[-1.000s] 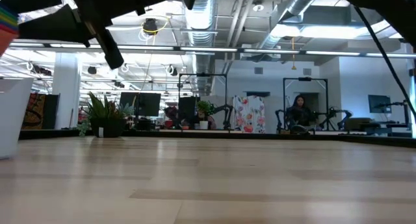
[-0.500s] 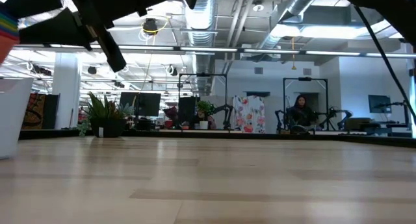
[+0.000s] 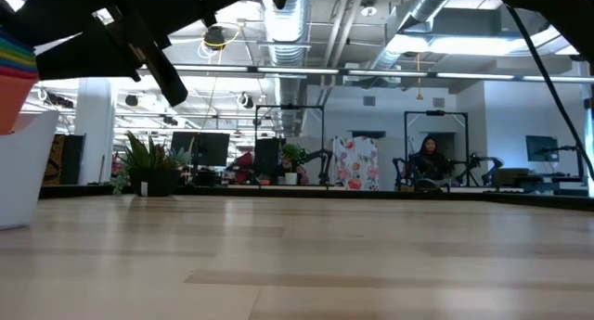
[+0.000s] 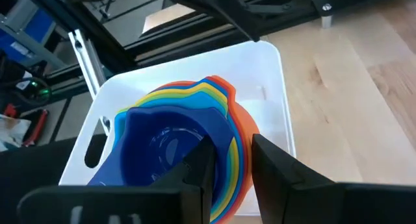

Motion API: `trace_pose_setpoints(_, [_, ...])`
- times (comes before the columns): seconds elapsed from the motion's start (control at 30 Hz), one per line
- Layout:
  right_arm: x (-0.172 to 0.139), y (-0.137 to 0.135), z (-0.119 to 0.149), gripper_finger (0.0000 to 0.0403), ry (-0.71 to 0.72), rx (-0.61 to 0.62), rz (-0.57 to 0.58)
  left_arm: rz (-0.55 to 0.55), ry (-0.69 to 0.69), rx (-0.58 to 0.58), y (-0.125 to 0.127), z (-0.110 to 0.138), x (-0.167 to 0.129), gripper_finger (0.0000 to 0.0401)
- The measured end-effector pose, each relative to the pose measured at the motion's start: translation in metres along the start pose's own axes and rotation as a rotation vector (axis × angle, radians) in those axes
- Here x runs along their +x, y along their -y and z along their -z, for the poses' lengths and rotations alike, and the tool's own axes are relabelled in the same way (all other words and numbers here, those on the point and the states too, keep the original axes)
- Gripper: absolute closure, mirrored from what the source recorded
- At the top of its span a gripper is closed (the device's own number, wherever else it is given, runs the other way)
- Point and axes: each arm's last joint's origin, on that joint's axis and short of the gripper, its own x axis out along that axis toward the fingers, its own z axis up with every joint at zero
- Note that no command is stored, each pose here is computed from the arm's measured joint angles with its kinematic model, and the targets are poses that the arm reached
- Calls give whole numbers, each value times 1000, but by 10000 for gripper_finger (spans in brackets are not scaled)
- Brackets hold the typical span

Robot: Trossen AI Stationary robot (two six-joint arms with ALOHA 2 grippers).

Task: Nest measuring cups in basket
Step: Put the nested measuring cups into the white bin

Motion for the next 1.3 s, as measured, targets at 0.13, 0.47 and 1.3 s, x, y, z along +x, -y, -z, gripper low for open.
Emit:
trace_pose_setpoints(0.13, [0,2,1,300,-16,-2,8,0,0,0,0,0,0,243])
trace_pose_setpoints(0.47, [0,9,5,300,-77,11,48,0,2,-1,0,0,0,243])
trace_pose_setpoints(1.3, [-4,11,7,194,-157,195,27,8,-27,-26,0,1,0,243])
